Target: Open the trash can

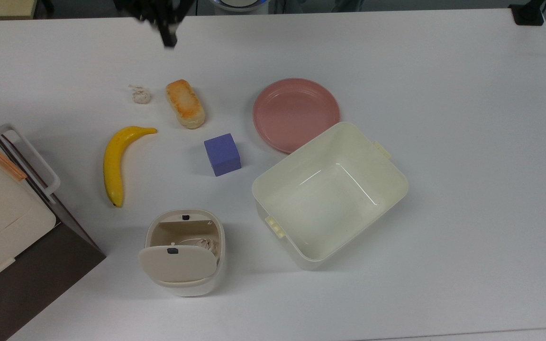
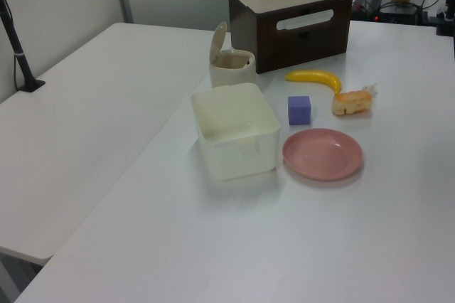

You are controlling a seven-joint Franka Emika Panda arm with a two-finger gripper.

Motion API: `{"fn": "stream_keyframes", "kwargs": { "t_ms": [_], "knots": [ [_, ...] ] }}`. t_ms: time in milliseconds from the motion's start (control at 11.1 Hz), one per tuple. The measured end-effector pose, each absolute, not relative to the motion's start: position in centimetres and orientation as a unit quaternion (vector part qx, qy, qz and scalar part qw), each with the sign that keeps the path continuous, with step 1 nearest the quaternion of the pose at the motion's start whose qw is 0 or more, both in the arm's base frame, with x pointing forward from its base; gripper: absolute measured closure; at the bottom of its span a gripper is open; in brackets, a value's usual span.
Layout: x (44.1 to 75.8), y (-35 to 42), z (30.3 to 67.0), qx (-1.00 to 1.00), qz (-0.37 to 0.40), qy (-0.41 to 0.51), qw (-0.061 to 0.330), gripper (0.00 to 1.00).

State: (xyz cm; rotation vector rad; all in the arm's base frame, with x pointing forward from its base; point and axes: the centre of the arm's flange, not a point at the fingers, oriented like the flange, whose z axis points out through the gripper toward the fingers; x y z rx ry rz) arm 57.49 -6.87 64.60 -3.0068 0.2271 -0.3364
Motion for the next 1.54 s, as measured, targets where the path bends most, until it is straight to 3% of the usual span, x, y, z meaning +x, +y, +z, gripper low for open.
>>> {"fn": "stream_keyframes", "kwargs": {
  "t_ms": [90,452,542,632,1536],
  "knots": [
    [56.0,-6.4,65.3,-0.992,-0.086,0.071,0.054,0.94],
    [53.1,-4.9,67.9,-0.995,-0.072,0.054,0.047,0.33],
    [52.9,-4.9,68.2,-0.995,-0.074,0.054,0.046,0.11],
    [52.9,-4.9,68.1,-0.995,-0.073,0.053,0.046,0.00],
    [54.0,-4.7,65.4,-0.996,-0.066,0.048,0.037,0.00]
  ]
}}
